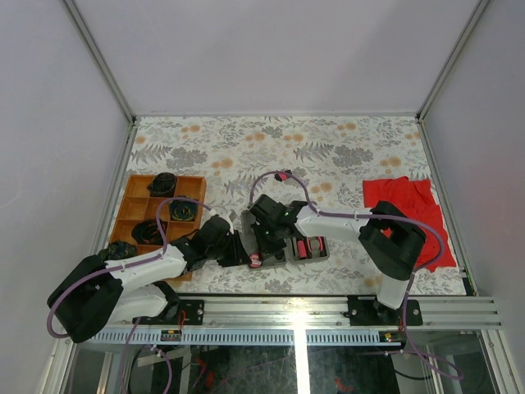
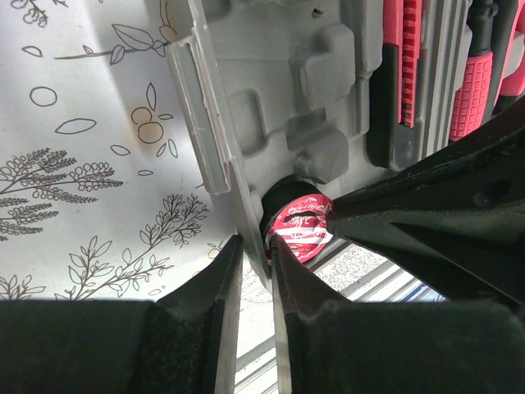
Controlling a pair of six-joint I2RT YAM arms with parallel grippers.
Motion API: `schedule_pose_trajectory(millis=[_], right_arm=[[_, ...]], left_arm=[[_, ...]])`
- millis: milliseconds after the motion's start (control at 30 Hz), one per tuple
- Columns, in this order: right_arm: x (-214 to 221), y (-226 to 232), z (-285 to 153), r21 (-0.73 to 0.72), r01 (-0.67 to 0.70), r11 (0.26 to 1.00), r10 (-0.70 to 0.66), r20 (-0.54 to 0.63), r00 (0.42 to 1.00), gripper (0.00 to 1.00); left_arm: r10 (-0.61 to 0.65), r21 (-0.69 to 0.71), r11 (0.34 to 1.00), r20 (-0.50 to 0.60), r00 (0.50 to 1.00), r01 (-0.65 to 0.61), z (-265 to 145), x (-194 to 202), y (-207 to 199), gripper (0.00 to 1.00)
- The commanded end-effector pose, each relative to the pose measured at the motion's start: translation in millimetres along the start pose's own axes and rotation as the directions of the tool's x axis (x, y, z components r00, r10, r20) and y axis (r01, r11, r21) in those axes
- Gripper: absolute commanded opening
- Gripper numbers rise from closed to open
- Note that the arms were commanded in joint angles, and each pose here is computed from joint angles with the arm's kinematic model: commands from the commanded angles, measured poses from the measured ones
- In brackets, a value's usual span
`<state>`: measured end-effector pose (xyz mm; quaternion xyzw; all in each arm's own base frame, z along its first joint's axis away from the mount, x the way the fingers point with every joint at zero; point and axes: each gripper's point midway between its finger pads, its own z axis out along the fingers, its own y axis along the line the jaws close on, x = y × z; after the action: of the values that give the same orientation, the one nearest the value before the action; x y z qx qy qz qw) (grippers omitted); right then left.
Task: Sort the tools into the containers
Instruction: Place the engineering item in the storage box.
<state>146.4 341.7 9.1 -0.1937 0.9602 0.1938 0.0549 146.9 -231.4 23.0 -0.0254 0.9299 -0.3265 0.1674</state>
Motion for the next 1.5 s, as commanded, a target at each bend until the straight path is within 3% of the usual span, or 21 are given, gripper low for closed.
schedule_pose_trajectory(millis=[0,433,1067,1267,1467], right_arm=[[103,-103,67,0.294,0.085,0.952,0.014,-0.322,0.947,0.0],[102,-113,72,0.294,0.081,0.952,0.025,-0.339,0.94,0.0],[113,-136,78,0.378,0.088,0.922,0.054,-0.351,0.935,0.0],[117,-144,78,0.405,0.109,0.908,0.056,-0.373,0.926,0.0],[106,-135,73,0.382,0.094,0.919,0.043,-0.335,0.941,0.0]], left_arm=[[0.037,0.217,0.974,0.125,0.991,-0.063,-5,-35,-63,0.12],[0.039,0.238,0.969,0.137,0.99,-0.071,-8,-37,-68,0.29],[0.043,0.241,0.967,0.15,0.988,-0.079,-11,-39,-70,0.2],[0.046,0.245,0.966,0.151,0.987,-0.083,-12,-41,-73,0.21],[0.053,0.258,0.961,0.162,0.985,-0.094,-15,-43,-78,0.27]])
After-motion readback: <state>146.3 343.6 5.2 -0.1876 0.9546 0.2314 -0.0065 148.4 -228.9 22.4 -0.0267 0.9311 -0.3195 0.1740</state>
